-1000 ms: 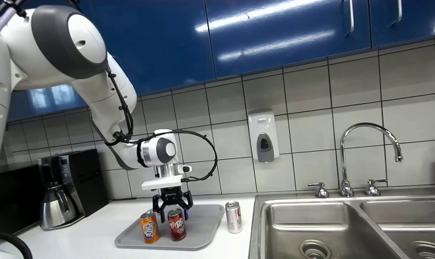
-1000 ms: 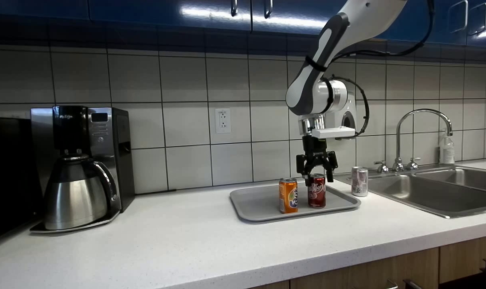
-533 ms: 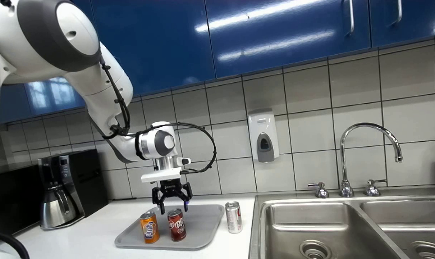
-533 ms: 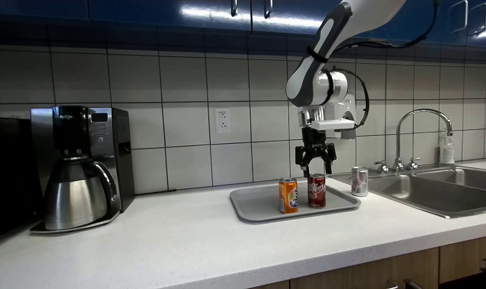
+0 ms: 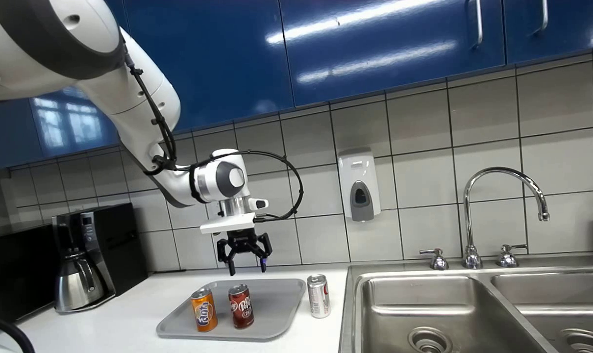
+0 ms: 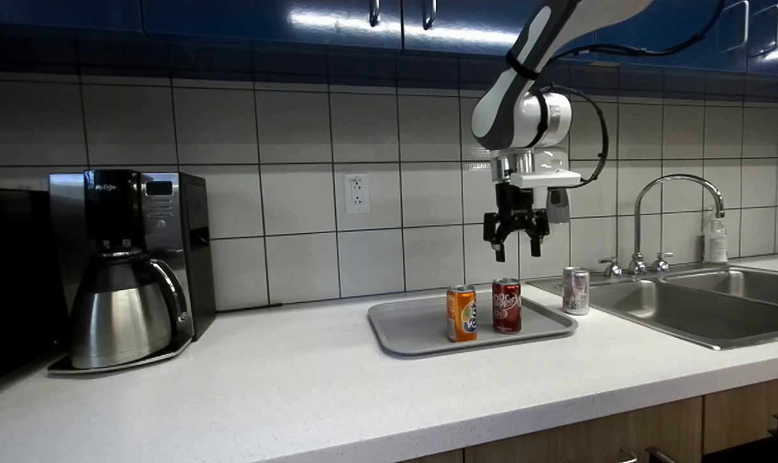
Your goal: Shift the two cans to the tray
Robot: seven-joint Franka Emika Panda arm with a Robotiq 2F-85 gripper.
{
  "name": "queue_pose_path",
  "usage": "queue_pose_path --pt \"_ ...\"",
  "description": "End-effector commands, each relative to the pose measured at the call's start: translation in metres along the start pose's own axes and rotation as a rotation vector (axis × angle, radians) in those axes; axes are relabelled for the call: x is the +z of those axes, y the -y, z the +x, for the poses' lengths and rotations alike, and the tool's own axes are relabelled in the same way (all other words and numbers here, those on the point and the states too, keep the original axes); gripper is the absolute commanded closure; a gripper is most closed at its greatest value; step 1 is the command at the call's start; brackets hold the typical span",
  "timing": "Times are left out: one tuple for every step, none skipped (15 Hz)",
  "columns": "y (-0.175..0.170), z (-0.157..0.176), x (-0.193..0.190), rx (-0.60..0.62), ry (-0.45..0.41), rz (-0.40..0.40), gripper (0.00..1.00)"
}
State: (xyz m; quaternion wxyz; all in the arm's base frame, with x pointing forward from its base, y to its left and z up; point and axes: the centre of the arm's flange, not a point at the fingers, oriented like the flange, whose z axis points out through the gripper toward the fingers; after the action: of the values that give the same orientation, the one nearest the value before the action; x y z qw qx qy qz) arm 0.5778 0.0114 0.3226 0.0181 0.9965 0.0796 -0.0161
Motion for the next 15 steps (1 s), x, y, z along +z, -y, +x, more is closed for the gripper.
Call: queue_pose_path --pt "-0.032 0.001 -0.011 0.016 0.003 -0.015 0.0" --pt "-0.041 0.0 -0.013 0.028 -0.001 -0.018 0.0" --pt "-0.053 -0.001 -0.021 0.041 -0.003 -0.019 0.0" --pt "-0.064 -0.001 -0.024 0.053 -0.009 -0.025 0.0" --pt "-0.074 0.0 -0.027 0.064 -0.015 -0.029 0.0" --pt "-0.086 0.001 -0.031 0.075 -0.02 -0.031 0.0" --pt "-0.097 0.002 -0.033 0.088 -0.024 -0.038 0.0" --pt "-0.109 0.002 -0.035 0.099 -0.023 -0.041 0.0" --pt "-0.119 0.0 -0.037 0.112 -0.024 -0.043 0.0" --pt "-0.129 -0.001 -0.04 0.126 -0.023 -0.045 0.0" --pt "-0.138 -0.003 -0.042 0.136 -0.021 -0.047 0.0" --pt "-0.148 -0.006 -0.043 0.148 -0.02 -0.051 0.0" --pt "-0.156 -0.007 -0.043 0.157 -0.021 -0.054 0.0" --pt "-0.164 -0.007 -0.042 0.171 -0.029 -0.057 0.0" --pt "-0.17 -0.006 -0.039 0.181 -0.031 -0.055 0.0"
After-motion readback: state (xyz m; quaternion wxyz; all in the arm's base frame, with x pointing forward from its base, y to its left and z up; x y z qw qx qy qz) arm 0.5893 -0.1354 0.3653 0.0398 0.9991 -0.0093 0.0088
